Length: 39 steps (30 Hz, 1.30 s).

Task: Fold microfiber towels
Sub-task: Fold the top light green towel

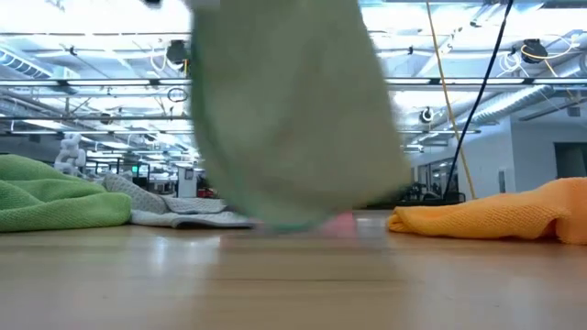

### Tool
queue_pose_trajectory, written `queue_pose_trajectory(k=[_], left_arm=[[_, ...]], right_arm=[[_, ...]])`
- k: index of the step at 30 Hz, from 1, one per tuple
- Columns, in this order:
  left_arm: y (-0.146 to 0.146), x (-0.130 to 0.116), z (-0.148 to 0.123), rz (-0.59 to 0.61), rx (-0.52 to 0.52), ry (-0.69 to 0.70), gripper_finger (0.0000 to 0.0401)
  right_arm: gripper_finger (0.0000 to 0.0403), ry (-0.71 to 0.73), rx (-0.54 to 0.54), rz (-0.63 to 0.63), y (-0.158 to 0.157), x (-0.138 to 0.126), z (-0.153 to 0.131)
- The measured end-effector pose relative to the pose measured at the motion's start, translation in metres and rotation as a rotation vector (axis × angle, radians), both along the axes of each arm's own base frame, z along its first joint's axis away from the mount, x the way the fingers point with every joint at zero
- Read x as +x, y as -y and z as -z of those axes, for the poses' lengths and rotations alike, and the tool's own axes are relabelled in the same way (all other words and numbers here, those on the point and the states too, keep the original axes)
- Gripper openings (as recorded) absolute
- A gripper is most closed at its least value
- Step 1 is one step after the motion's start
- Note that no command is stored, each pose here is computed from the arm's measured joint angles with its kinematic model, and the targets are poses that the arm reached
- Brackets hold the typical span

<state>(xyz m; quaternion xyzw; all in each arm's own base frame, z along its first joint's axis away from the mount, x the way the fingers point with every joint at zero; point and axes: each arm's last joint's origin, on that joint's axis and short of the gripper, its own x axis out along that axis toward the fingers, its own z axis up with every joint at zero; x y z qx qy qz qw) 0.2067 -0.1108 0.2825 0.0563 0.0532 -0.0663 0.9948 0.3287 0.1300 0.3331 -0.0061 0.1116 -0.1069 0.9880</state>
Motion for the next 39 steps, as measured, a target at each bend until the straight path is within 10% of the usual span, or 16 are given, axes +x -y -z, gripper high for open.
queue_pose_trajectory(k=[5,15,31,39], left_arm=[[0.020,-0.016,-0.039,0.068,0.071,-0.026,0.0004],[-0.001,0.003,-0.022,-0.064,0.184,-0.250,0.0006],[-0.120,0.070,0.038,-0.427,0.316,-0.584,0.0007],[-0.157,0.090,0.060,-0.329,0.288,-0.589,0.0007]], right_arm=[[0.0009,0.092,-0.043,-0.082,-0.022,-0.007,-0.010],[0.0009,-0.026,-0.057,-0.036,-0.025,-0.012,0.003],[0.0009,-0.257,-0.084,0.305,0.082,-0.008,0.107],[0.0009,-0.266,-0.018,0.280,0.113,-0.017,0.137]])
